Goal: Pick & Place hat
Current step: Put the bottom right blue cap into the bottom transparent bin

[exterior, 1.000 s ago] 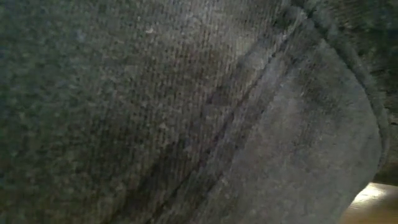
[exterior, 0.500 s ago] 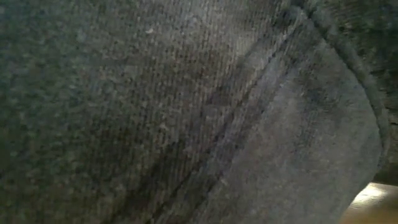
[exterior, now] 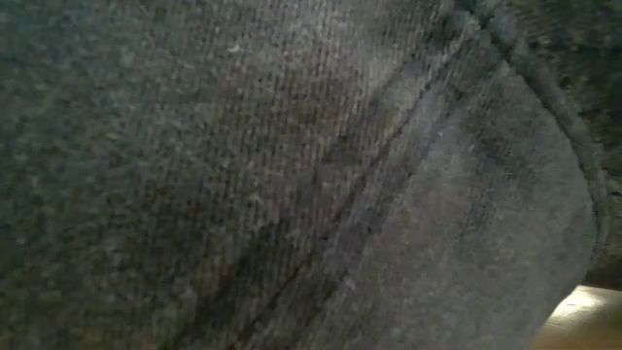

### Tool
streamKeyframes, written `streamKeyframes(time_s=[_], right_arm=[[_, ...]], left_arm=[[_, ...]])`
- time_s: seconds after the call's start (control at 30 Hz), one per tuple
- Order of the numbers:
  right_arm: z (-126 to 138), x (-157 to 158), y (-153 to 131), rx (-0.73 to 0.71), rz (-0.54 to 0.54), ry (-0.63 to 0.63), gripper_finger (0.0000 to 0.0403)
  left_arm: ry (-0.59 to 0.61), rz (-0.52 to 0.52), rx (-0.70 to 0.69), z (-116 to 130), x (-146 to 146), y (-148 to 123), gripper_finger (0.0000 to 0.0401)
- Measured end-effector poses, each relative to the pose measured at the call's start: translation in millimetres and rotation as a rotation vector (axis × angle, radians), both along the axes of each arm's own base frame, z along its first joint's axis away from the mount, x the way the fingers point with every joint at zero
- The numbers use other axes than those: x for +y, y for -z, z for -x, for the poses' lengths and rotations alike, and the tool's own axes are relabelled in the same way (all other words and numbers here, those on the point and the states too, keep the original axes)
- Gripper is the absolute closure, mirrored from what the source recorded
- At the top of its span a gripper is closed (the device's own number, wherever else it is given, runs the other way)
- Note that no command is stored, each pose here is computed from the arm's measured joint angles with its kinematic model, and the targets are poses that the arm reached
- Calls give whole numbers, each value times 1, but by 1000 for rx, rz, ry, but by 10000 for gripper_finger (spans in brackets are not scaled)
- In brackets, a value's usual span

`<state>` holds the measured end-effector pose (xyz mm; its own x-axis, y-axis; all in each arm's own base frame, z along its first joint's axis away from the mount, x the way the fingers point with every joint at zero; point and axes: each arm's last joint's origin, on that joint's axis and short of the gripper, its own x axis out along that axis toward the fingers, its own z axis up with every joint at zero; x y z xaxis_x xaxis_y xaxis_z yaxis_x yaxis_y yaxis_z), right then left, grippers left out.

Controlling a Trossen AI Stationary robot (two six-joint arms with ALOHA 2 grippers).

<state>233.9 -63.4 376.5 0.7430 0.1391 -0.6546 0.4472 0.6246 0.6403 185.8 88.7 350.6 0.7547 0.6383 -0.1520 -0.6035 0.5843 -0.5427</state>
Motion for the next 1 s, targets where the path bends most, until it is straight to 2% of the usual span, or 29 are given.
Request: streamKeyframes(time_s=[0.17,0.37,0.7,1.0], right_arm=[[23,15,12,234,-116,-71,179],[40,33,24,487,-160,-164,179],[43,66,48,626,-196,-365,179],[53,98,97,811,-170,-509,179]], left_arm=[[0,0,0,0,0,0,294],[0,0,0,0,0,0,294],[-1,7,-6,0,0,0,294],[-1,7,-6,0,0,0,294]])
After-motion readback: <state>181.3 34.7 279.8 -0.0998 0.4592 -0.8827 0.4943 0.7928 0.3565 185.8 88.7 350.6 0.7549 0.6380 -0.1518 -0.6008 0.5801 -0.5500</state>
